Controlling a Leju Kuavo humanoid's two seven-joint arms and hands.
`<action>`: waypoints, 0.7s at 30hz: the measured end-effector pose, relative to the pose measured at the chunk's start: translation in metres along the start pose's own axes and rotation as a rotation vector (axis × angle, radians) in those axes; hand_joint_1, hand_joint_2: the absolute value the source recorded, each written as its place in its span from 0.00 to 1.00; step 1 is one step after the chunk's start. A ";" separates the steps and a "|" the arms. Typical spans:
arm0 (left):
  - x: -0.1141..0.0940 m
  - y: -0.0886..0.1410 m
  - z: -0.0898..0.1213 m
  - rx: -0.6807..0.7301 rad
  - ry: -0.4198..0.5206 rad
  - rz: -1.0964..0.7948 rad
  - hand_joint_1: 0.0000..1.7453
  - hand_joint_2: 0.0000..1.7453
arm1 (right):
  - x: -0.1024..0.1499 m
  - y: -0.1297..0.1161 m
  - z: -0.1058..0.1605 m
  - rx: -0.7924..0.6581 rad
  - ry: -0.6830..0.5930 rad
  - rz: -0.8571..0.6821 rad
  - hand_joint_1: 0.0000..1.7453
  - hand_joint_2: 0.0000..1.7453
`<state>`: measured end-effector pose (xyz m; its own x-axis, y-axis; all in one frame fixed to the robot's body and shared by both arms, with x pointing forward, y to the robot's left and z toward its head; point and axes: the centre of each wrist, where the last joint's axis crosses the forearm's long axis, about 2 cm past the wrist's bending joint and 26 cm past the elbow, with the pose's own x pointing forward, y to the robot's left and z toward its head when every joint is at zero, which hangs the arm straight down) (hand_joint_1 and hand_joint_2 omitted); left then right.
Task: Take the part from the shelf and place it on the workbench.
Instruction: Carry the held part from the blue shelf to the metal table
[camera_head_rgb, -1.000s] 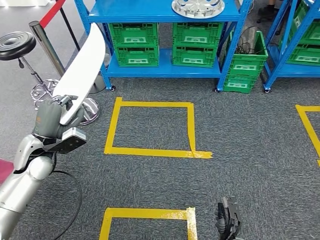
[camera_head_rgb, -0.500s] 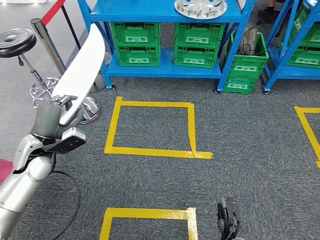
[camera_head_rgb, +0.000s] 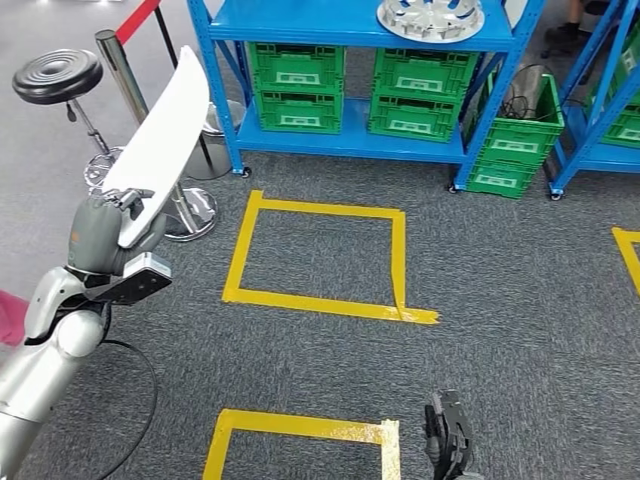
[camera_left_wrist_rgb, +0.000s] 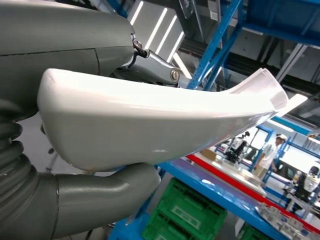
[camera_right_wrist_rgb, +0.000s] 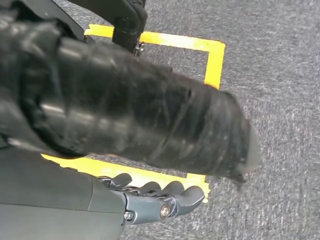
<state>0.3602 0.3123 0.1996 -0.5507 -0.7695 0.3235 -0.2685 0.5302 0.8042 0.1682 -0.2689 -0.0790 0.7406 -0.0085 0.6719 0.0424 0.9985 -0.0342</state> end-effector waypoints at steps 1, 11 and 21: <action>0.000 0.000 0.000 0.000 -0.001 -0.001 1.00 1.00 | 0.000 0.000 0.000 -0.001 0.001 0.002 0.00 0.00; -0.001 0.002 0.000 -0.009 -0.002 -0.020 1.00 1.00 | -0.005 0.000 0.002 -0.006 0.014 0.013 0.00 0.00; -0.001 0.004 -0.004 -0.002 -0.002 -0.025 1.00 1.00 | -0.002 0.000 0.001 -0.007 0.013 0.022 0.00 0.00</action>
<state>0.3627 0.3136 0.2045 -0.5453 -0.7817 0.3026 -0.2804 0.5103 0.8130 0.1664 -0.2689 -0.0798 0.7499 0.0123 0.6615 0.0311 0.9981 -0.0538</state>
